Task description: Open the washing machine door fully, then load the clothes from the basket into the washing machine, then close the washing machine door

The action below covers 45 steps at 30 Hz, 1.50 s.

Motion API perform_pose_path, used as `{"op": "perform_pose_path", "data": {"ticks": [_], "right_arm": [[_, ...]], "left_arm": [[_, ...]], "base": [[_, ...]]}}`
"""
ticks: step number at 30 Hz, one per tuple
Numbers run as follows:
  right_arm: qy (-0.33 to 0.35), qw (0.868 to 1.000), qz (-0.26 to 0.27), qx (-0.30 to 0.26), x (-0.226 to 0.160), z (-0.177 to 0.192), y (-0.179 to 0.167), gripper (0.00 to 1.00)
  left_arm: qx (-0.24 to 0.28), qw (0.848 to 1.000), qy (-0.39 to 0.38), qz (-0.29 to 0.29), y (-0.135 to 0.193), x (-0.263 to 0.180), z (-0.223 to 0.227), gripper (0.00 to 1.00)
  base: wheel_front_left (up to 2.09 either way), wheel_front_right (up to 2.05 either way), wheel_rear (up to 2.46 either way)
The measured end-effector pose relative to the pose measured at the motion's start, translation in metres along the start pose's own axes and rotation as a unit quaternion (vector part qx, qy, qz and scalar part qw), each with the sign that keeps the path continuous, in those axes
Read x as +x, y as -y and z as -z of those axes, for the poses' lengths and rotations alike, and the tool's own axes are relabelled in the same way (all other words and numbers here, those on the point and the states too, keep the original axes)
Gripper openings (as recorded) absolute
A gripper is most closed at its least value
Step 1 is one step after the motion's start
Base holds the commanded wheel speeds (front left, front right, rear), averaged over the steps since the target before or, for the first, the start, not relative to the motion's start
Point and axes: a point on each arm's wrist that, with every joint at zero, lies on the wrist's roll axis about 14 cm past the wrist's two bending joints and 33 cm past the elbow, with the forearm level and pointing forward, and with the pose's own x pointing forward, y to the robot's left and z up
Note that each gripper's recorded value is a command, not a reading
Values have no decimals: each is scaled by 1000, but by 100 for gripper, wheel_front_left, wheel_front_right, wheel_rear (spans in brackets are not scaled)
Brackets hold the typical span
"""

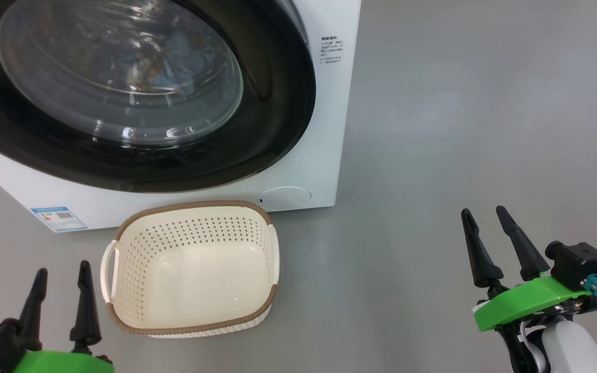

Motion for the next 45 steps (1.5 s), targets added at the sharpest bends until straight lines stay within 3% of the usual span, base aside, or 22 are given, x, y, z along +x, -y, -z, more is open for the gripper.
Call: {"op": "perform_pose_path", "data": {"ticks": [8,9,21,45], "right_arm": [[3,1000,-1,0,0,-2,-1,100],[1,1000,0,1,-1,-1,0,0],[-108,993,46,30,-44,73,13,0],[-86,982,82,144,-41,59,19,0]], "left_arm": [[1,1000,0,0,0,-1,-1,100],[0,1000,-3,-1,0,-1,1,0],[-53,995,-84,-18,18,-23,60,0],[-166,981,-88,-50,12,-25,57,0]], "base": [[0,0,0],[0,0,0],[0,0,0],[0,0,0]]}}
